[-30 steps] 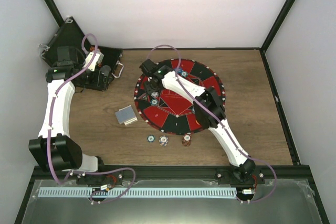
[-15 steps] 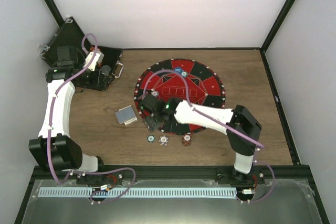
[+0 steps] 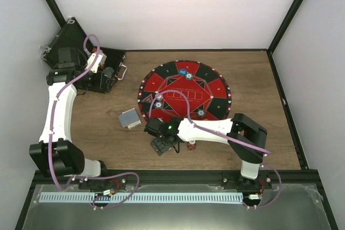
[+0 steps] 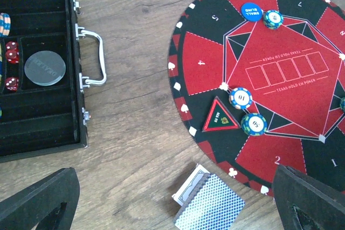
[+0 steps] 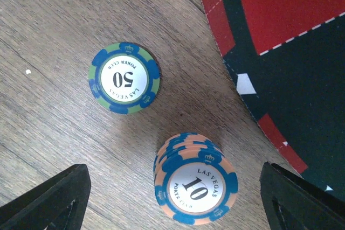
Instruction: Distribute texas hold em gaming equipment
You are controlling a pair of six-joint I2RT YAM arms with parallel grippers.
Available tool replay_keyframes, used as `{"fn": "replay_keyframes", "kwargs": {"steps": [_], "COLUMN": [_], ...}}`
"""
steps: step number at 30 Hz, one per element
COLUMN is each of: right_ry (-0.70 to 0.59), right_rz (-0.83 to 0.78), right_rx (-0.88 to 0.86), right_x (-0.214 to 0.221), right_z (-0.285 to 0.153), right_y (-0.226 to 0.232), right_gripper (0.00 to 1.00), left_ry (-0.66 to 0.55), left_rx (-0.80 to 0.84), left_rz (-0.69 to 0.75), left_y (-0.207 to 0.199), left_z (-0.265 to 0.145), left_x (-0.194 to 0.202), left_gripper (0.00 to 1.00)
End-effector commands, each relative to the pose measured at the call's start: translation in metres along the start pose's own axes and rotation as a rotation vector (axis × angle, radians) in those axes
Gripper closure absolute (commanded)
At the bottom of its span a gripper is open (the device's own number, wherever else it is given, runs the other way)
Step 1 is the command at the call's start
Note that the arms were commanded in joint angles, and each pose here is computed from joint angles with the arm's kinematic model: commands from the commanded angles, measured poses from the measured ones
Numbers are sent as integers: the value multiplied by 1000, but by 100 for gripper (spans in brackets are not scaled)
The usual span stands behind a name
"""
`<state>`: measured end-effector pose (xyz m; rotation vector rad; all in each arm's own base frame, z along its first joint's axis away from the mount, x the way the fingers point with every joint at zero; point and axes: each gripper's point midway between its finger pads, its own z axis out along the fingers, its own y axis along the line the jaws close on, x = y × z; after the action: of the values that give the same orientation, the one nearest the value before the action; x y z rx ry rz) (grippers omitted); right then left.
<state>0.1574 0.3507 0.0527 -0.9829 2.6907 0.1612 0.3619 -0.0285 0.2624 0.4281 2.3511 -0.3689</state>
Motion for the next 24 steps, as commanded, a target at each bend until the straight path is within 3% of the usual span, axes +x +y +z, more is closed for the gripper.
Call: {"fn": "replay_keyframes", "kwargs": {"steps": [1,18,24], "right_ry": [-28,-12,-9], "right_rz": [14,29,31], "right_rx": [1,16,3], "right_x": [-4,0,2], "right_z": [-1,13,15], "right_y": [1,-14,-13], "right_gripper": [13,22,33], "left_ry": [-21,-22,-20], "left_rx": [-11,-7,-9], "left_rz": [9,6,6], "left_y": [-2,-2,-1], "left_z": [-9,-9,-8], "left_x": [-2,-3,-3], "left_gripper": [0,0,0]}}
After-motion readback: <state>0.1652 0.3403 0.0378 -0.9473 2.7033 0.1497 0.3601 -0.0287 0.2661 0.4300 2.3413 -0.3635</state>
